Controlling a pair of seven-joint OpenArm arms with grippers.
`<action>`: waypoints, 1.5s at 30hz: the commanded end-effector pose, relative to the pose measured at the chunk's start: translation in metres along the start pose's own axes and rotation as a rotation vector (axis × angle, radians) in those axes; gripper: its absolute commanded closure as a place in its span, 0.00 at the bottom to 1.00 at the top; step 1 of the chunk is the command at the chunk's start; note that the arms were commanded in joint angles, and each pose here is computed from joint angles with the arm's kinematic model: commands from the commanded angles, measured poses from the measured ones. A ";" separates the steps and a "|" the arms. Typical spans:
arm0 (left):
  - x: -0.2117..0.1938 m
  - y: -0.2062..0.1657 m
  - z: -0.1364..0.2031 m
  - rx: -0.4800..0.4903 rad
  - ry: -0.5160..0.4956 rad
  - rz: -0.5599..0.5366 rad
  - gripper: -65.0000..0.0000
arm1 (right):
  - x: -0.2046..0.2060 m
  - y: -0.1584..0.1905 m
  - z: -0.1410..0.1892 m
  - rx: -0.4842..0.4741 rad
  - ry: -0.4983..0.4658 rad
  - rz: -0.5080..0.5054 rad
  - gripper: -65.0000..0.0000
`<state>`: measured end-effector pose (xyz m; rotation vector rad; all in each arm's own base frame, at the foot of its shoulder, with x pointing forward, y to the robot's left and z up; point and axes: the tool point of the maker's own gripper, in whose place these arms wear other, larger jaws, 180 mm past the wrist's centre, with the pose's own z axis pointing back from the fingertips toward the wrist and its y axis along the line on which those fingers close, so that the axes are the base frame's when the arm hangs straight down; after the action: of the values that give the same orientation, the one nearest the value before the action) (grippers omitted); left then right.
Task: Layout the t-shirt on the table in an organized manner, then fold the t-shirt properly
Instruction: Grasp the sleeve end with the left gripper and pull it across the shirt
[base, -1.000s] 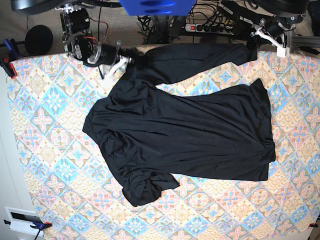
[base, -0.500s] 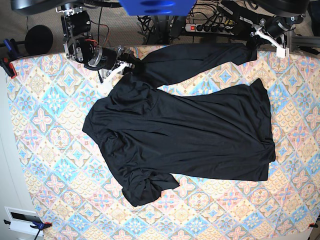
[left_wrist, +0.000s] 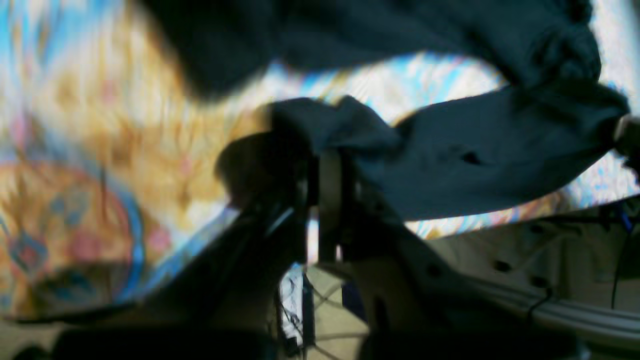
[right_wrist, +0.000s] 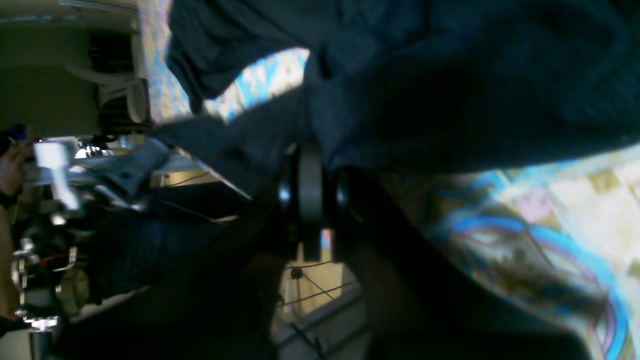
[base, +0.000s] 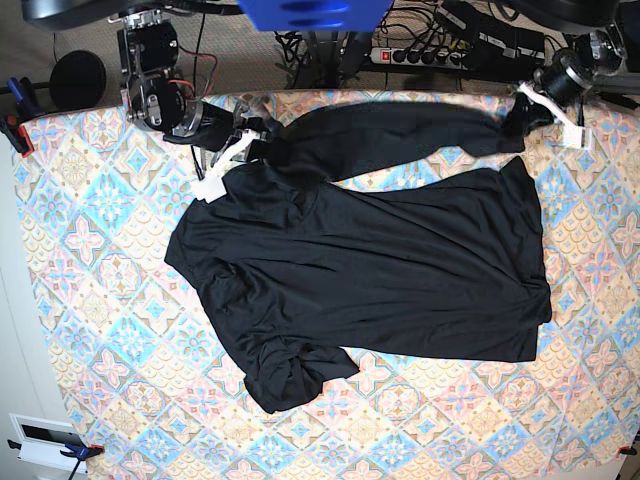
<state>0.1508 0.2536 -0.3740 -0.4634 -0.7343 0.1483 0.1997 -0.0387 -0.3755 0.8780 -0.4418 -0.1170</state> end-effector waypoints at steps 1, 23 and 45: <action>0.010 -0.005 0.006 -0.004 -0.018 -0.043 1.00 | 0.007 0.007 0.003 0.025 -0.021 0.016 1.00; 0.125 0.037 0.053 0.217 -0.241 -0.126 1.00 | 0.090 0.039 0.001 0.079 -0.162 0.165 1.00; 0.160 0.043 0.032 0.312 -0.231 -0.187 1.00 | 0.151 -0.004 -0.048 -0.114 -0.084 0.270 1.00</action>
<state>0.2439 0.3393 -0.2904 -0.1206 -0.9193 0.1479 0.3410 -0.0395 -0.3695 0.7165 -0.5593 0.0699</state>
